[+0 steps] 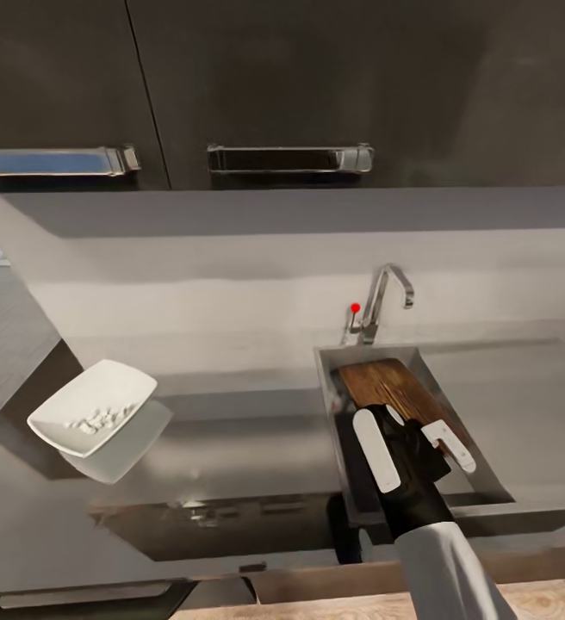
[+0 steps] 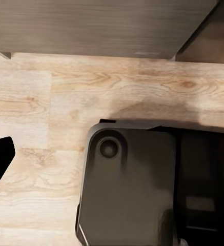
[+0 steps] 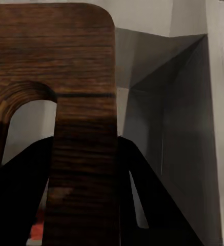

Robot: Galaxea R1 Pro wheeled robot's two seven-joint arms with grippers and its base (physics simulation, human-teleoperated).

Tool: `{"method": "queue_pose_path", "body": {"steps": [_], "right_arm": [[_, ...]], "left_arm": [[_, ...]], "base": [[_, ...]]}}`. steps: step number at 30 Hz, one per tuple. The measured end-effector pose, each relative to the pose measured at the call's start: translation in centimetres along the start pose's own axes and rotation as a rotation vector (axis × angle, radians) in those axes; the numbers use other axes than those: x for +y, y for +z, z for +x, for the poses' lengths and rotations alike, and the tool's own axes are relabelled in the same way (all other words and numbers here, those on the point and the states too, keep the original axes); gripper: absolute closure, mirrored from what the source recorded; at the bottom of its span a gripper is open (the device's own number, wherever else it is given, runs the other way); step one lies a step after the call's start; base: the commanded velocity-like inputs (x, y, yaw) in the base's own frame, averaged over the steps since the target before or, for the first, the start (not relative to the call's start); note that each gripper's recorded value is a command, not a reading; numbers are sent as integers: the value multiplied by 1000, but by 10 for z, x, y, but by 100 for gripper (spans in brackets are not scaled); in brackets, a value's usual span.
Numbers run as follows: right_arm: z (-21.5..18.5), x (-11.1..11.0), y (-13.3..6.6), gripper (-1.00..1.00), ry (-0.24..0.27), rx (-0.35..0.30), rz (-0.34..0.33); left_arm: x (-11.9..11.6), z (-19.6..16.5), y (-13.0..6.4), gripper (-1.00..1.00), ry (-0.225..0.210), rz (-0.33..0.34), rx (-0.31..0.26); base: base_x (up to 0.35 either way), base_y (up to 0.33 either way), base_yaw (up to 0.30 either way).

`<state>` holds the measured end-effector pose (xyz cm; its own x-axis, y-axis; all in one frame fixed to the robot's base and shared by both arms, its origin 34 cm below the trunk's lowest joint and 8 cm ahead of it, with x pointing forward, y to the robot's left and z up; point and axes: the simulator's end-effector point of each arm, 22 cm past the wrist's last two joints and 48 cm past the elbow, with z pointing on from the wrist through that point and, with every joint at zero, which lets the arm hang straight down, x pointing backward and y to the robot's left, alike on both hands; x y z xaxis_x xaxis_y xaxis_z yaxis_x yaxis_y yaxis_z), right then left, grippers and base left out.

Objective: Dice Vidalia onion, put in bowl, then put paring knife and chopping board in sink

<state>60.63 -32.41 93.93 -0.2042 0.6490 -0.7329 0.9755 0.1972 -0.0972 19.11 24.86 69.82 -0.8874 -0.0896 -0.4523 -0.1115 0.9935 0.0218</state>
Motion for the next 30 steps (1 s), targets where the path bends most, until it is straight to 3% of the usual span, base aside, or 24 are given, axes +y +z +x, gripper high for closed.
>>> {"method": "queue_pose_path", "body": {"steps": [20, 30], "right_arm": [[30, -11, 22, 100, -53, 12, 67], [53, -16, 30, 100, -84, 64, 94]], "left_arm": [[1, 10, -2, -100, 3, -3, 32], [2, 15, -3, -100, 4, -4, 49]], "base": [[36, -15, 0], [0, 0, 0]]}}
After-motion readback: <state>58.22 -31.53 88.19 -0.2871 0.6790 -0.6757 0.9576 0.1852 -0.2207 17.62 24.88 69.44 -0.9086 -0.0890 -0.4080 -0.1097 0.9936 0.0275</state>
